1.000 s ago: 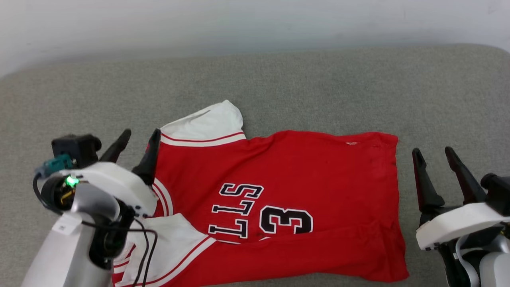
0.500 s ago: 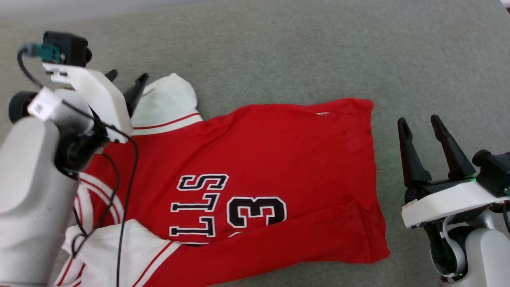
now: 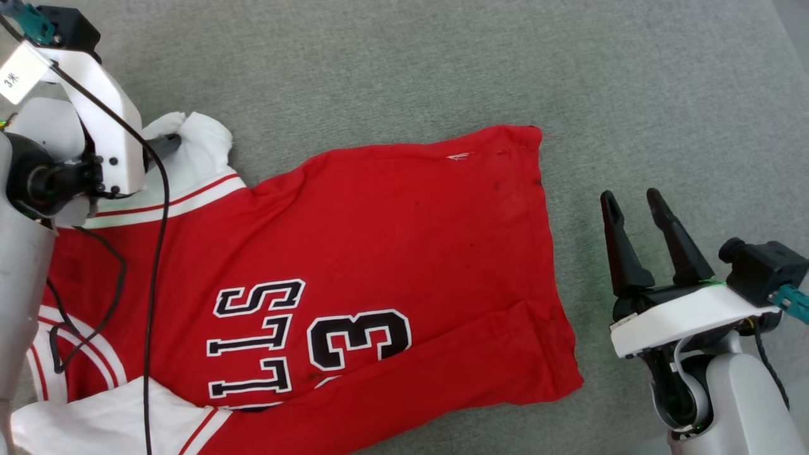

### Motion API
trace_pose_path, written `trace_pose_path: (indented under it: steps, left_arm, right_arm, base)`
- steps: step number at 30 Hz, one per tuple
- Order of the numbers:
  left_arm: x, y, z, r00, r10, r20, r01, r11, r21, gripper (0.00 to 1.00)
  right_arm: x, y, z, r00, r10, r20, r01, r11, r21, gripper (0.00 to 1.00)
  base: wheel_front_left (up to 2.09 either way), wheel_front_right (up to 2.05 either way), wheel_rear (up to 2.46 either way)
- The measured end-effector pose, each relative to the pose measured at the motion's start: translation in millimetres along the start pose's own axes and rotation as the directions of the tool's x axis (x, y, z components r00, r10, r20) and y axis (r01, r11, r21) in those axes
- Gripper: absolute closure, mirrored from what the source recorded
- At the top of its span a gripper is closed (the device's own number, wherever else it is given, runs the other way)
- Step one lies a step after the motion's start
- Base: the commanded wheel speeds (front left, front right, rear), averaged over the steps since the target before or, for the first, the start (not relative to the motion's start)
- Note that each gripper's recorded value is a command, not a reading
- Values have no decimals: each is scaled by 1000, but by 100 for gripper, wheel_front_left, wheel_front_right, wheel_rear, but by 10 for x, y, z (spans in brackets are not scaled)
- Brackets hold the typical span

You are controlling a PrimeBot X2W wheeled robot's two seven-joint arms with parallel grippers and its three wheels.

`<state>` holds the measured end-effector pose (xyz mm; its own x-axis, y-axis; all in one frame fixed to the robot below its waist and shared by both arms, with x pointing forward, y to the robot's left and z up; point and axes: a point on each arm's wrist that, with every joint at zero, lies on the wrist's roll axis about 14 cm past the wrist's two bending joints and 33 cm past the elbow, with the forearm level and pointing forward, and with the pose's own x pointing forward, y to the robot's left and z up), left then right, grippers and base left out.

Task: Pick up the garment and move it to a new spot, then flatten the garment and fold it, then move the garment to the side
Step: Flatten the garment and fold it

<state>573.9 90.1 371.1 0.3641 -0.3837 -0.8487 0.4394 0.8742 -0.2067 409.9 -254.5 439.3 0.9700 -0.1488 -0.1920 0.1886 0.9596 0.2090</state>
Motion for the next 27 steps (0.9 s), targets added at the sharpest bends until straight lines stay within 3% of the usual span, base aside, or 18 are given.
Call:
trace_pose_path:
  steps: [1, 2, 4, 13, 17, 21, 27]
  left_arm:
    - [33, -12, -20, 1000, -3, -20, 3, 1000, -3, 12]
    - [58, -27, -35, 999, -9, -35, 8, 1000, -6, 54]
    - [89, -49, -50, 999, -14, -49, 14, 1000, -17, 100]
    - [26, -103, 70, 998, -5, 69, 6, 1000, -20, 100]
    - [-149, -55, 180, 985, 17, 174, -12, 999, -32, 100]
    - [-351, 9, 233, 967, 28, 253, -11, 998, -69, 100]
    - [-622, 119, 262, 945, 54, 323, -24, 995, -98, 100]
  right_arm:
    - [-9, -28, -27, 1000, -9, -9, 9, 1000, 1, 0]
    - [-18, -55, -45, 1000, -17, -15, 17, 1000, 5, 0]
    - [-26, -90, -72, 999, -28, -24, 28, 1000, 10, 0]
    - [77, -107, -85, 997, -30, -74, 35, 997, 66, 0]
    - [217, -60, -146, 986, -6, -165, 22, 995, 93, 0]
    - [432, 67, -173, 954, 68, -290, -37, 993, 110, 0]
    - [720, 260, -228, 865, 141, -482, -143, 989, 33, 0]
  base:
    - [0, 0, 0]
    - [0, 0, 0]
    - [0, 0, 0]
    - [0, 0, 0]
    - [0, 0, 0]
    - [0, 0, 0]
    - [0, 0, 0]
